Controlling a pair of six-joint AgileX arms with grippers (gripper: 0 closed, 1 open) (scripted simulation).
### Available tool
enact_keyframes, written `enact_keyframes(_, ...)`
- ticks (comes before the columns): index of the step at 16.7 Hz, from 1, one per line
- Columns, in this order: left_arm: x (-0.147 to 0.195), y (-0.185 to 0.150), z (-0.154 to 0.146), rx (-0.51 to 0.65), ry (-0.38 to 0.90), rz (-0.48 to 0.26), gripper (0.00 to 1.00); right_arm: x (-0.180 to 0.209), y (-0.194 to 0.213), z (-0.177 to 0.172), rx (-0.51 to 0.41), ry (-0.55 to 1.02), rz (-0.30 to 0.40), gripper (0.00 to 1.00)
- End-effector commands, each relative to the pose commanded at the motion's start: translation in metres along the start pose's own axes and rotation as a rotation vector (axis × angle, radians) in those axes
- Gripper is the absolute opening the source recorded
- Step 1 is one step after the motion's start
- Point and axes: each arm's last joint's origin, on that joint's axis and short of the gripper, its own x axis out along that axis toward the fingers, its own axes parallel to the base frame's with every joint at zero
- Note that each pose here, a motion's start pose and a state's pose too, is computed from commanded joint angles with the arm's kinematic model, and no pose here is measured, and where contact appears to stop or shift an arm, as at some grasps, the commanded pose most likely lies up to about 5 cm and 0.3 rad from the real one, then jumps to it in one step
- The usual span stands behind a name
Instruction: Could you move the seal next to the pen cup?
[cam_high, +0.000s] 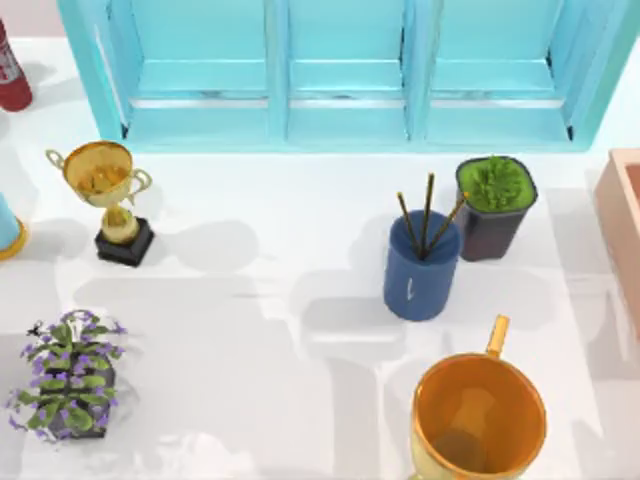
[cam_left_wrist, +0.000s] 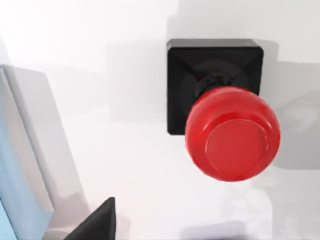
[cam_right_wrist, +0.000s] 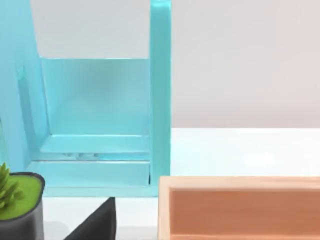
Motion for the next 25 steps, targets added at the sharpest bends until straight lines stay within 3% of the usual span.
enact_keyframes(3,0.012,0.001,0.001,-0.003,0.007,-0.002,1.0,0.0,0.0,0.0,0.0,0.0,0.0,1.0)
enact_keyframes(11,0.096,0.002,0.001,-0.004,-0.001,0.0,1.0,0.0,0.0,0.0,0.0,0.0,0.0,1.0)
enact_keyframes(16,0.1,0.002,0.0,-0.004,0.002,-0.001,1.0,0.0,0.0,0.0,0.0,0.0,0.0,1.0)
enact_keyframes(25,0.1,0.002,0.0,-0.004,0.002,-0.001,0.32,0.0,0.0,0.0,0.0,0.0,0.0,1.0)
